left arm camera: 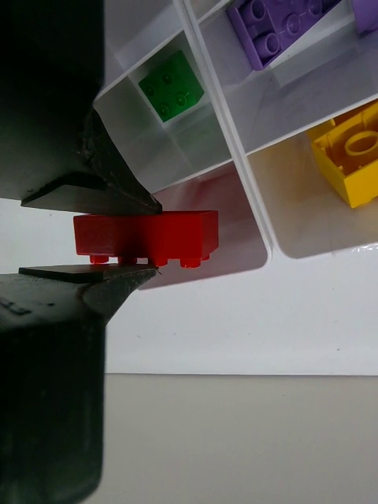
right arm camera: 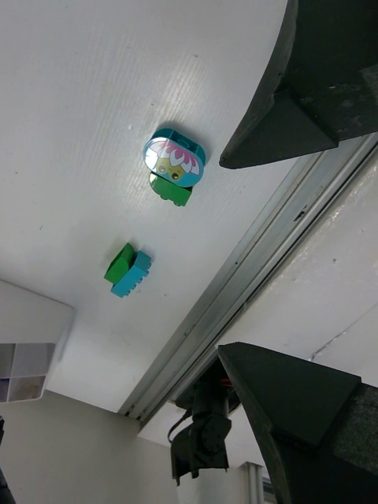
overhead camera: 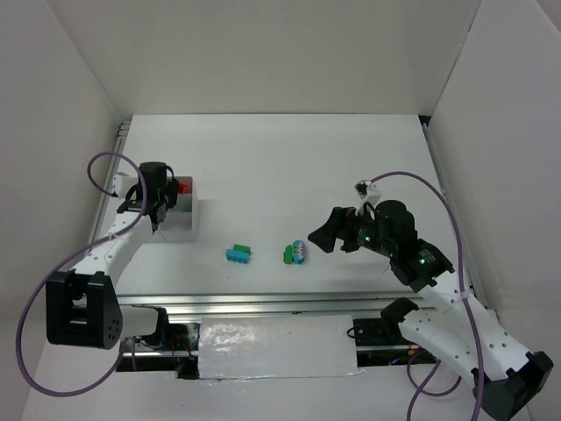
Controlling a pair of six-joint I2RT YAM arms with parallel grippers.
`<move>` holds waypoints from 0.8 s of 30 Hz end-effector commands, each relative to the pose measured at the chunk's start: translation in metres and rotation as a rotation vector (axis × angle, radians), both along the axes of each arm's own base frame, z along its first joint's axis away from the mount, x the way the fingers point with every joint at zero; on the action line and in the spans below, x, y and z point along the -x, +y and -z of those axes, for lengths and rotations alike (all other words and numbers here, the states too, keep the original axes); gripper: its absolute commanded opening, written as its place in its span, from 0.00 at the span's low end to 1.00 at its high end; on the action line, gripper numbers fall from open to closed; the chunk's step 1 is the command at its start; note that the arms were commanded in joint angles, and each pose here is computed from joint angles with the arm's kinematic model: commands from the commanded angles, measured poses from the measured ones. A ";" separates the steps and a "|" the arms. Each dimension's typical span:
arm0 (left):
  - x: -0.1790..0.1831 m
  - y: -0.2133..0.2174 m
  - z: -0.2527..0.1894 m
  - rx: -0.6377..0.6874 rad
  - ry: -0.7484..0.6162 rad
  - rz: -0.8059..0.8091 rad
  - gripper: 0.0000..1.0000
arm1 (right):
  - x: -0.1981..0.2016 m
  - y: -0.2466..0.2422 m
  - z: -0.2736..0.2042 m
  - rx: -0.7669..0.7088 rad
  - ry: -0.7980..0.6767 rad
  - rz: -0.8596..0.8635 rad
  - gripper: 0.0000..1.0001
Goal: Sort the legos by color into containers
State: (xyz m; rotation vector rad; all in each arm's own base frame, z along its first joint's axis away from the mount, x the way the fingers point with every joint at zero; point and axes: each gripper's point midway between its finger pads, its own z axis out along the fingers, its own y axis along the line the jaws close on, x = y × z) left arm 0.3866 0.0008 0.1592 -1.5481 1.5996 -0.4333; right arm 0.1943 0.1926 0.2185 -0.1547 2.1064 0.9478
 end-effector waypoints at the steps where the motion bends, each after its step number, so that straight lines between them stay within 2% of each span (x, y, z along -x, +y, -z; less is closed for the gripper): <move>1: -0.008 0.004 -0.001 0.000 -0.028 -0.008 0.35 | -0.004 0.005 -0.013 -0.023 -0.063 -0.023 0.98; 4: -0.010 0.005 0.002 0.000 -0.026 -0.003 0.41 | -0.003 0.005 -0.011 -0.019 -0.060 -0.032 0.98; 6: -0.011 0.005 0.001 0.000 -0.030 0.005 0.51 | -0.003 0.006 -0.011 -0.018 -0.060 -0.039 0.98; 7: -0.011 0.005 0.000 -0.001 -0.031 0.006 0.51 | -0.002 0.006 -0.011 -0.020 -0.061 -0.040 0.98; 10: -0.011 0.003 -0.006 0.006 -0.050 0.021 0.67 | -0.002 0.007 -0.010 -0.019 -0.060 -0.044 0.98; 13: -0.009 0.003 -0.014 0.005 -0.068 0.022 0.75 | -0.002 0.007 -0.009 -0.020 -0.055 -0.047 0.98; 19: -0.001 -0.001 -0.045 -0.030 -0.142 0.077 0.80 | -0.007 0.009 0.000 -0.015 -0.026 -0.030 0.98; 24: 0.010 -0.022 -0.087 -0.150 -0.200 0.258 0.89 | -0.026 0.006 0.029 0.072 0.092 0.068 0.93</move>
